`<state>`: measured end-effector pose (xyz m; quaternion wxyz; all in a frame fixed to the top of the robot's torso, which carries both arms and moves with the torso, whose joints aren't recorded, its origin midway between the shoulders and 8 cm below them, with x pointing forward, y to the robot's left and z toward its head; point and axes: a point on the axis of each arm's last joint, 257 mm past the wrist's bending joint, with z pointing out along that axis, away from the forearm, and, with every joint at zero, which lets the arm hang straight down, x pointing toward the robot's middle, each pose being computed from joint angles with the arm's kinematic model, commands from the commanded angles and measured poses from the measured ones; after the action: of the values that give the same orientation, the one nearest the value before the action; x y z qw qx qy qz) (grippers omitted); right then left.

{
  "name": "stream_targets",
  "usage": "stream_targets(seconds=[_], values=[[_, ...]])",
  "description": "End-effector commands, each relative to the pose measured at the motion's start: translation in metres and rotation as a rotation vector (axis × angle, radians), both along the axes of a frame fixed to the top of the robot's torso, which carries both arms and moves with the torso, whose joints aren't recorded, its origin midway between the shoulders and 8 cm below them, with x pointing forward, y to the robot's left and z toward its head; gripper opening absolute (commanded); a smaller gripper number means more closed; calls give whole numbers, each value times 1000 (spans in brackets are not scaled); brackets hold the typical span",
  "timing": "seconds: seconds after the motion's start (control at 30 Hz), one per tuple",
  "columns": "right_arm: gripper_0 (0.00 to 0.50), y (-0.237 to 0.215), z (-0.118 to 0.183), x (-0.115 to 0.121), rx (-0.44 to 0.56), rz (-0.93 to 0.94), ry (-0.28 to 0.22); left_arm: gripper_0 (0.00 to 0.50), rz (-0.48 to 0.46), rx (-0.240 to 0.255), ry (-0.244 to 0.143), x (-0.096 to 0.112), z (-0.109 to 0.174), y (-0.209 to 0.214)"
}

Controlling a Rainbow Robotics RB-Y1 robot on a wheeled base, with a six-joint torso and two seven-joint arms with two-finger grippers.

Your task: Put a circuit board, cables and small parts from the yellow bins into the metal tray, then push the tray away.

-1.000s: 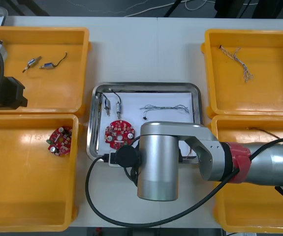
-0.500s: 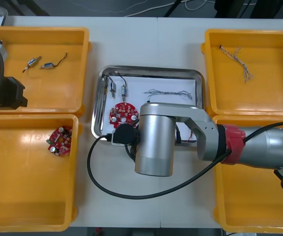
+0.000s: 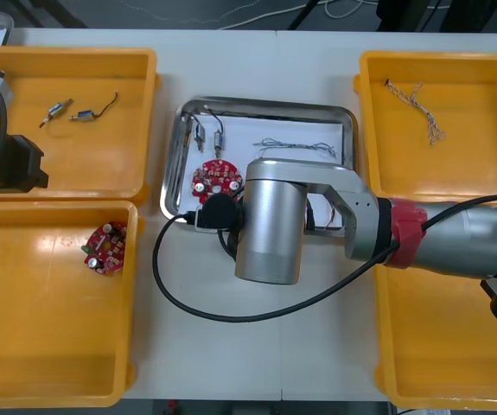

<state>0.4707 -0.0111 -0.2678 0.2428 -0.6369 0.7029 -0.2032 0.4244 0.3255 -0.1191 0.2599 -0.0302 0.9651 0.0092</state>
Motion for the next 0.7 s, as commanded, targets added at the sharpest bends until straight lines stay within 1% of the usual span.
stream_targets(seconds=[0.03,0.23,0.7], values=[[0,29,37,26,57,62,-70,500,-28,50,-39,0,13,11],[0,34,42,49,89,80,-103,500,-28,50,-39,0,13,11],[0,24,65,94,55,98,-179,500,-28,50,-39,0,13,11]])
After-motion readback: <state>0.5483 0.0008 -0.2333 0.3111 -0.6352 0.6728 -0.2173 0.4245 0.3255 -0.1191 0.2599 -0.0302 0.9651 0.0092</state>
